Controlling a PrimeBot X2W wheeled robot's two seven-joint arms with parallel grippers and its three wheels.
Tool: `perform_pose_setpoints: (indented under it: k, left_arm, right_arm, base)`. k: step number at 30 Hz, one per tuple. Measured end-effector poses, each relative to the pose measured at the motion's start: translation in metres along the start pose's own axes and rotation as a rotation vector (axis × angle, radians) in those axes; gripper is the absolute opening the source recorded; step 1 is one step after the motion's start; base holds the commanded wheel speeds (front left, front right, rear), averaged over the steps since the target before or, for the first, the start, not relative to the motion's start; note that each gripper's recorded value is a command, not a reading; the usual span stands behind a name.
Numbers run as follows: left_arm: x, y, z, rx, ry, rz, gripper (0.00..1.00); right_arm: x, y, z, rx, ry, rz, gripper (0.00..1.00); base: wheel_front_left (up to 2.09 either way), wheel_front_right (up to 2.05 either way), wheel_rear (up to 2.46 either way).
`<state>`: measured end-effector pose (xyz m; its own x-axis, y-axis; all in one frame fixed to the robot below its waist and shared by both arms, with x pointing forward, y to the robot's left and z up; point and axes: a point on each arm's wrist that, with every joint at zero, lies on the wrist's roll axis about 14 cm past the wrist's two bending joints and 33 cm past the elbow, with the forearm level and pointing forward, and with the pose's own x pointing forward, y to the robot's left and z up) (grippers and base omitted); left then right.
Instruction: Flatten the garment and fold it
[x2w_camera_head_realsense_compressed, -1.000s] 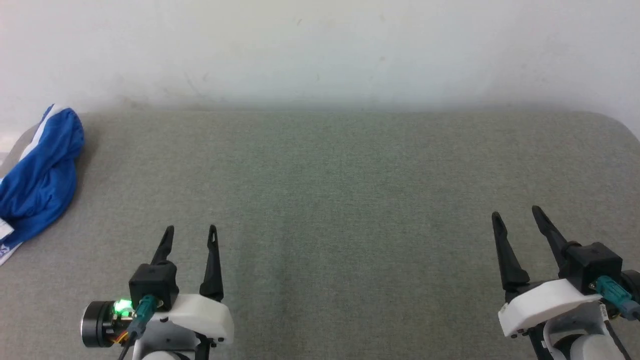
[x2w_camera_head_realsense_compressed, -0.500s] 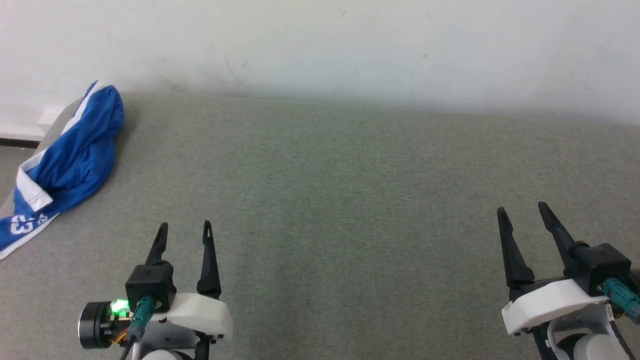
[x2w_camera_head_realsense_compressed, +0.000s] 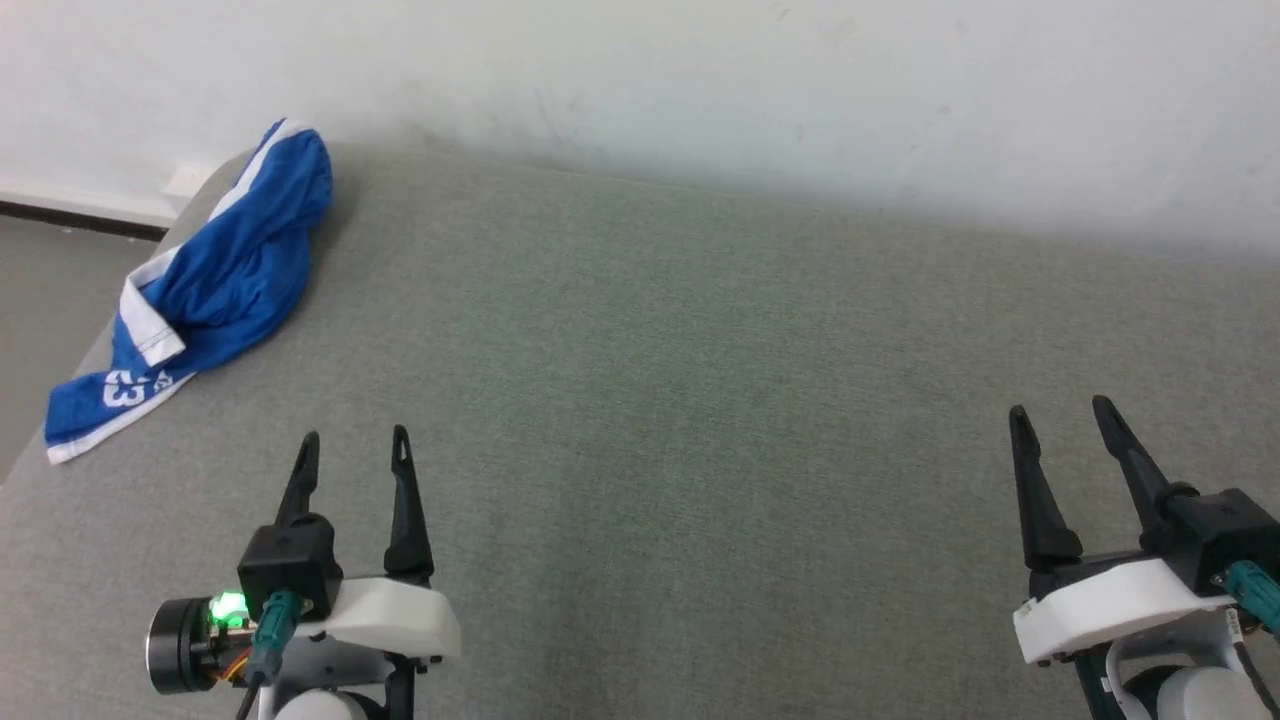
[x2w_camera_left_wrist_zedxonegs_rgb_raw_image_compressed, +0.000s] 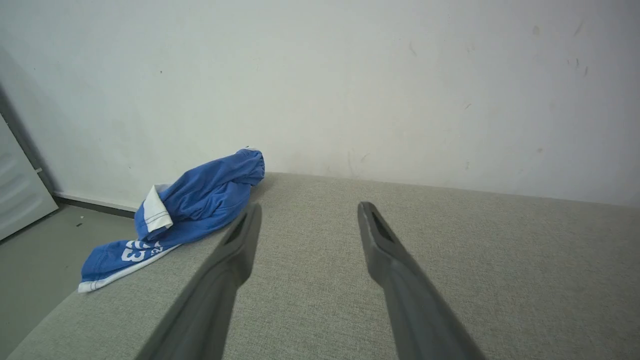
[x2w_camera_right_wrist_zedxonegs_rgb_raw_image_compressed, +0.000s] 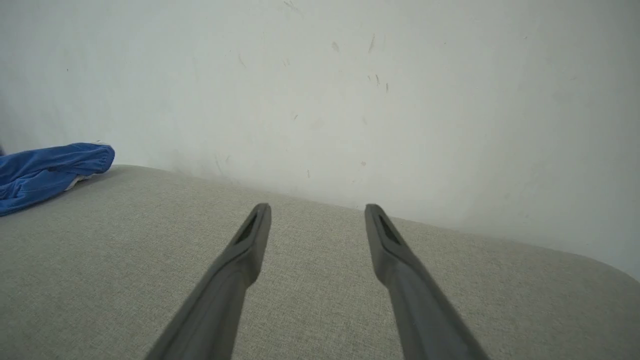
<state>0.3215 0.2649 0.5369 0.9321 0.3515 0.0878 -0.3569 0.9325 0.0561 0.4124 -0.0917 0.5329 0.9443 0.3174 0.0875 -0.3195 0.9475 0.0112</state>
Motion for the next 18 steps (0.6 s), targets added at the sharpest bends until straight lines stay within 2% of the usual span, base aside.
perform_pose_setpoints:
  k: [18]
  left_arm:
    - [-0.014, 0.054, 0.003, 0.021, -0.021, 0.199, 1.0]
  right_arm:
    - [0.024, 0.026, -0.005, 0.025, -0.026, 0.084, 1.0]
  base:
    - [0.0, 0.0, 0.0]
